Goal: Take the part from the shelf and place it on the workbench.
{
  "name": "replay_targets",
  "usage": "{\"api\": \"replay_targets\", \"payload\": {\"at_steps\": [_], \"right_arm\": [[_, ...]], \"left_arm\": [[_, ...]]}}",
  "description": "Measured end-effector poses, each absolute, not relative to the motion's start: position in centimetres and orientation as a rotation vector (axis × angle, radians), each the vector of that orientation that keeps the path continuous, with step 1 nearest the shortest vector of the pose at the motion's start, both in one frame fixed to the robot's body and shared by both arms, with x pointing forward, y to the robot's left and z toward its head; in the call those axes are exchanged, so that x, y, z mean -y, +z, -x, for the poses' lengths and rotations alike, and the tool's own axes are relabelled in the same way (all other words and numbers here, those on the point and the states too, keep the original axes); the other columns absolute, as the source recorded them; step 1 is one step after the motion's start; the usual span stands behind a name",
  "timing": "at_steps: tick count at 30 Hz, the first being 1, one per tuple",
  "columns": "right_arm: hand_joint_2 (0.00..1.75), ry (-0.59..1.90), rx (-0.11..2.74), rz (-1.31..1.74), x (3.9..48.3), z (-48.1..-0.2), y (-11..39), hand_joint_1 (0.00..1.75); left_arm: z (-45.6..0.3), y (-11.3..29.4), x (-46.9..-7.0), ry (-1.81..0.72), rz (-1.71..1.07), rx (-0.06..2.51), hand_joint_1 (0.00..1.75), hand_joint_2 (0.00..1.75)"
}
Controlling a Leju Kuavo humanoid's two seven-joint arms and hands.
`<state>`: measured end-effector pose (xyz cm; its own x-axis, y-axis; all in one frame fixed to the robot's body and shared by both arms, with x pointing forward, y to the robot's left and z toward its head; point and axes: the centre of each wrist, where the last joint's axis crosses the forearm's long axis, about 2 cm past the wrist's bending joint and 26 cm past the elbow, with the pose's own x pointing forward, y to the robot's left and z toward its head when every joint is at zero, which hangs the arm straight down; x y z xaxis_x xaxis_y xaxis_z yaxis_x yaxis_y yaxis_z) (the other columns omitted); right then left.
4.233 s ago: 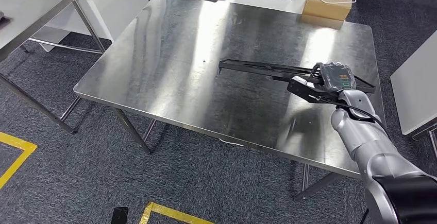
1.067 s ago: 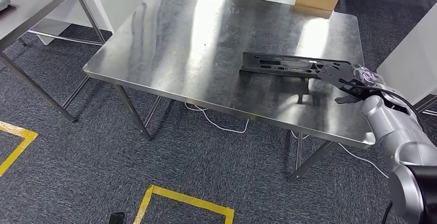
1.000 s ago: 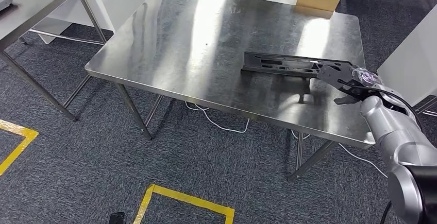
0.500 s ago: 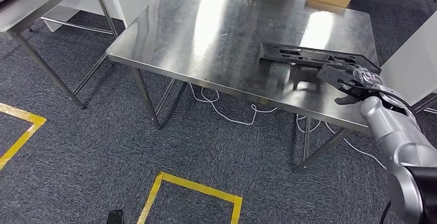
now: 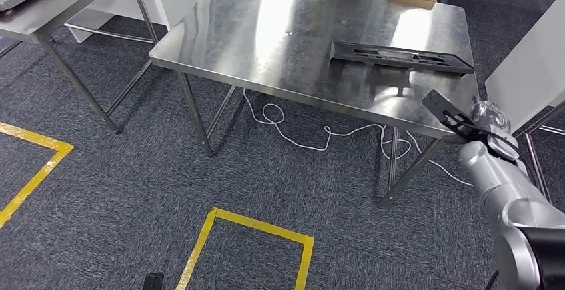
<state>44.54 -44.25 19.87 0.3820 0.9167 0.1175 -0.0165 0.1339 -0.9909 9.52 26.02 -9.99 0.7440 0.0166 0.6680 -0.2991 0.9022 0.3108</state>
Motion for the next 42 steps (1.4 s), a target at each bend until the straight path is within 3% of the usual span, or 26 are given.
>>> {"api": "replay_targets", "payload": {"at_steps": [14, 34, 39, 42], "right_arm": [[1.75, 0.822, 0.830, 1.214, 45.2, -40.0, 12.8, 0.00], [1.75, 0.679, 0.665, 0.961, 41.0, -30.5, 1.2, 0.00], [1.75, 0.538, 0.461, 0.738, 38.1, -19.8, -5.9, 0.00], [1.75, 0.507, 0.387, 0.660, 36.7, -16.0, -7.7, 0.00]], "left_arm": [[-9.8, -9.9, -25.9, 0.182, -0.421, 0.719, 0.00, 0.00], [-9.2, -10.0, -26.0, 0.176, -0.424, 0.712, 0.00, 0.00], [-9.8, -9.9, -26.1, 0.154, -0.416, 0.729, 0.00, 0.00], [-9.8, -9.9, -26.1, 0.147, -0.414, 0.729, 0.00, 0.00]]}}
